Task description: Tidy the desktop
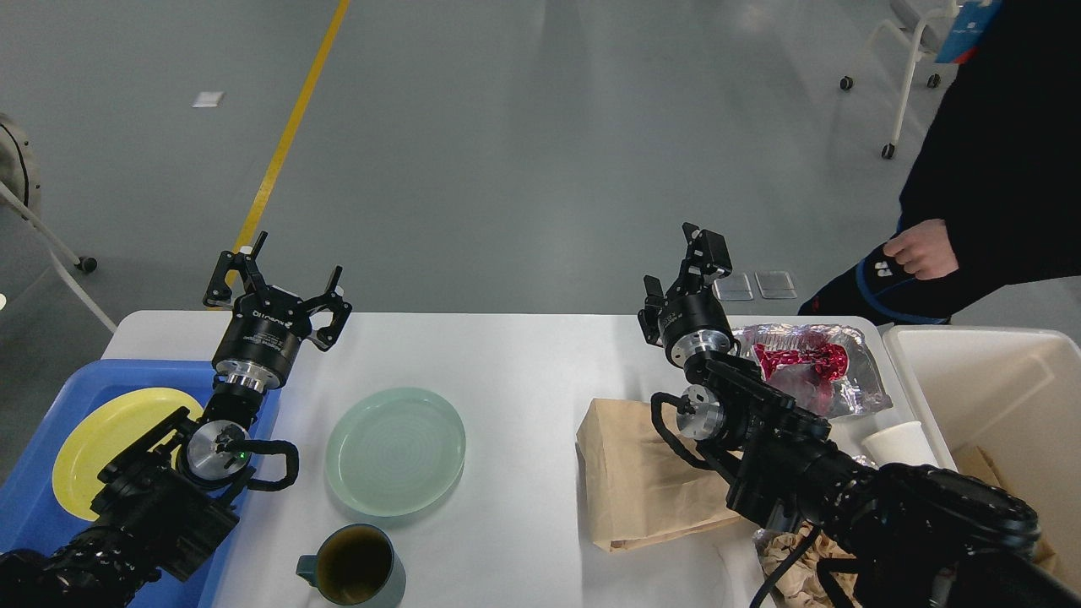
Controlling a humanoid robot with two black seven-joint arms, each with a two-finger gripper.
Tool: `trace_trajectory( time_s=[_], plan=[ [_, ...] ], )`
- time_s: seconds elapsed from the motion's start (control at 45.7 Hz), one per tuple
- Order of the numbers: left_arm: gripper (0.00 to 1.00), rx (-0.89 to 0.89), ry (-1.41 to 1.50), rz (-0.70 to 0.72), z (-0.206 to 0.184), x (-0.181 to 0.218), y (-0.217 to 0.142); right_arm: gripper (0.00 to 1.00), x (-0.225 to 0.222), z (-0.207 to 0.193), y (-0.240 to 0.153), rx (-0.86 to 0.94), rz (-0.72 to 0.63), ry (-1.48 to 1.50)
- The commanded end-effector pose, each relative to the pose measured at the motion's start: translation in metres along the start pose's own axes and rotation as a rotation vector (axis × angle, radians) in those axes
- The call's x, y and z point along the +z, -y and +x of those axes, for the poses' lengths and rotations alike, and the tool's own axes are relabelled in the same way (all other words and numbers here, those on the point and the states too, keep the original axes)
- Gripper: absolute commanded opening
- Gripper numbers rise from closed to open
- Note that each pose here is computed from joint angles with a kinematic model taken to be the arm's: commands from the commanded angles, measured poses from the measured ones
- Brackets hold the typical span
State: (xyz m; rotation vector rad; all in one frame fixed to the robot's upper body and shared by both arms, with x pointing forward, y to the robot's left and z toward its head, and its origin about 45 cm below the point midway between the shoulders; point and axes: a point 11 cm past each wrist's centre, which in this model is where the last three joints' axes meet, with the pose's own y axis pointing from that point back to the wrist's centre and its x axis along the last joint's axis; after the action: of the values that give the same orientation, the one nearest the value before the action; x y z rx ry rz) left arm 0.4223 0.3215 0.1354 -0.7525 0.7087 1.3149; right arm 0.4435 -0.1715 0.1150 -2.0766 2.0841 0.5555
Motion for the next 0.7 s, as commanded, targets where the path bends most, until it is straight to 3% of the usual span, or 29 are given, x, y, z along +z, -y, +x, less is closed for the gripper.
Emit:
trace_trajectory(
  time_s=[0.0, 0.482, 0.613, 0.679],
  plan=[
    [0.97, -0.014, -0.029, 0.003, -0.006, -0.011, 0.001, 1.0, 0.0, 0.0, 0.0, 0.0, 0.0, 0.0],
    [0.97, -0.039, -0.076, -0.009, -0.011, -0.022, 0.0, 1.0, 0.0, 0.0, 0.0, 0.0, 0.0, 0.0],
    [0.97, -0.034, -0.011, 0.045, -0.022, -0.024, 0.014, 1.0, 0.0, 0.0, 0.0, 0.0, 0.0, 0.0],
    [0.97, -0.03, 0.033, 0.017, -0.034, -0.004, 0.033, 1.0, 0.0, 0.0, 0.0, 0.0, 0.0, 0.0]
  ],
)
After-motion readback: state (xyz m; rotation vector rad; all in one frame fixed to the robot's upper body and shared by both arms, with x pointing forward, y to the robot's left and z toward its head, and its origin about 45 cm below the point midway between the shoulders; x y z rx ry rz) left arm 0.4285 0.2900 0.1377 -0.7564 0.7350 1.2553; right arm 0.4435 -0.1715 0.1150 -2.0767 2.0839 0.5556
